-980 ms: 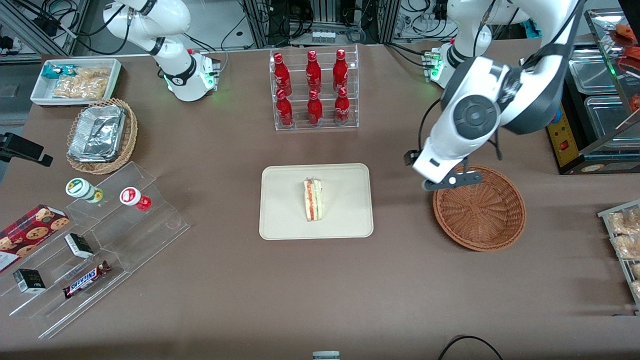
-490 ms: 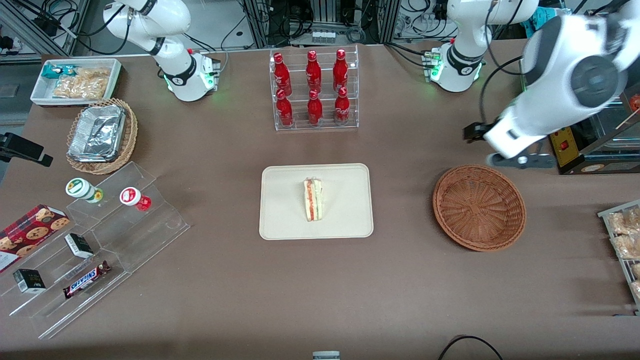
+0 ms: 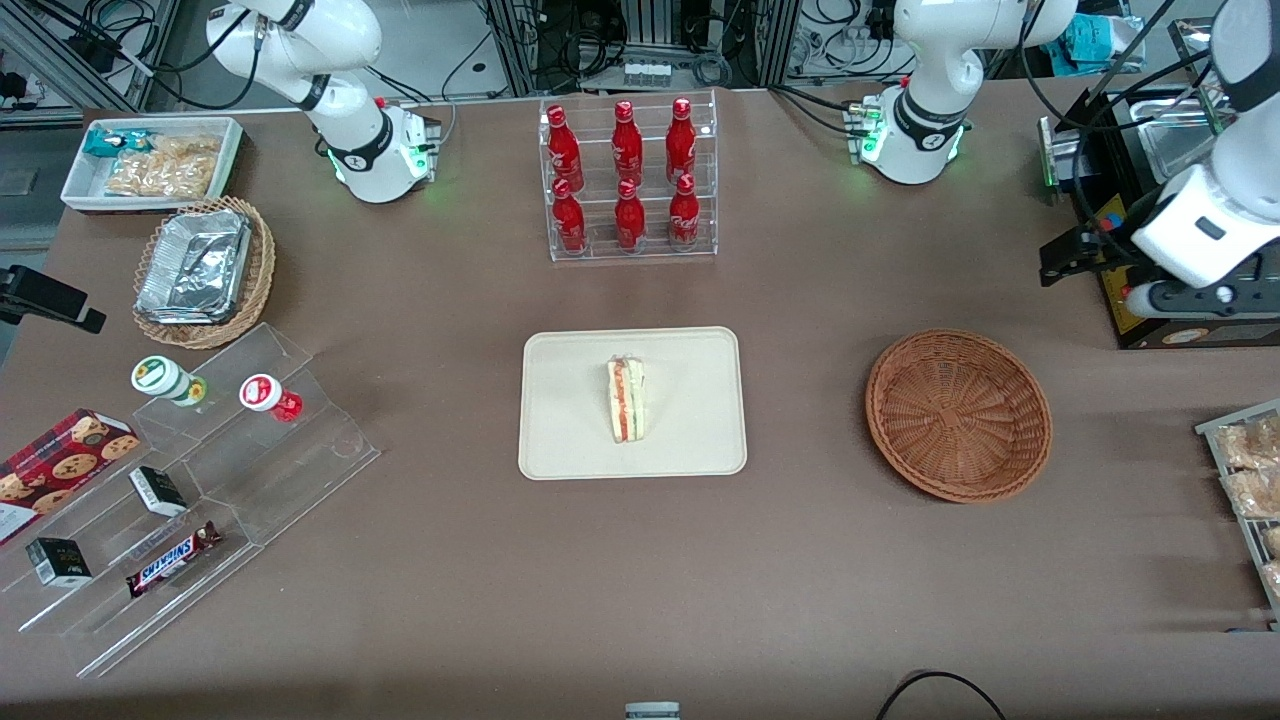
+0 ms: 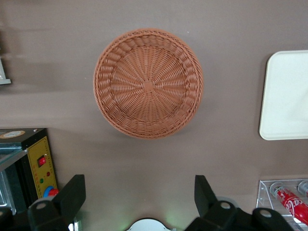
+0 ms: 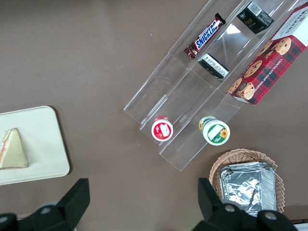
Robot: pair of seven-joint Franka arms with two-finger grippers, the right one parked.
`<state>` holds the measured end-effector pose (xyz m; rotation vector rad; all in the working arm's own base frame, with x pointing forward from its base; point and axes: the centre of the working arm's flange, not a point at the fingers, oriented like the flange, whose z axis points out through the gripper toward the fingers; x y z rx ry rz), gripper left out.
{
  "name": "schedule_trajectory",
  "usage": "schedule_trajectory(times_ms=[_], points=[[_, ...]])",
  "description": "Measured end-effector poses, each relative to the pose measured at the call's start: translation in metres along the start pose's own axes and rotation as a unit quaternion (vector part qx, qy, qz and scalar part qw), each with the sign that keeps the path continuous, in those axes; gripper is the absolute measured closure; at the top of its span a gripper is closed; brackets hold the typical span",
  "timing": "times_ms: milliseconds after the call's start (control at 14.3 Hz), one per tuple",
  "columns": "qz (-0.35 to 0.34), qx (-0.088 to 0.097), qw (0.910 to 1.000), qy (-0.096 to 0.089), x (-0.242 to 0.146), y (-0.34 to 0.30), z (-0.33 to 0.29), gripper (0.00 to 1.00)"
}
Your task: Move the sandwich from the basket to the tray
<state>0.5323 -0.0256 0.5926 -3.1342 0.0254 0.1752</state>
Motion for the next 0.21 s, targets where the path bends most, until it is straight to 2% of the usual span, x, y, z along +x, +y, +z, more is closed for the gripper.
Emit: schedule_trajectory(times_ms=[210], points=[[-0.004, -0.001, 1.0, 0.003, 0.0006, -0.0041, -0.0019, 0.0]])
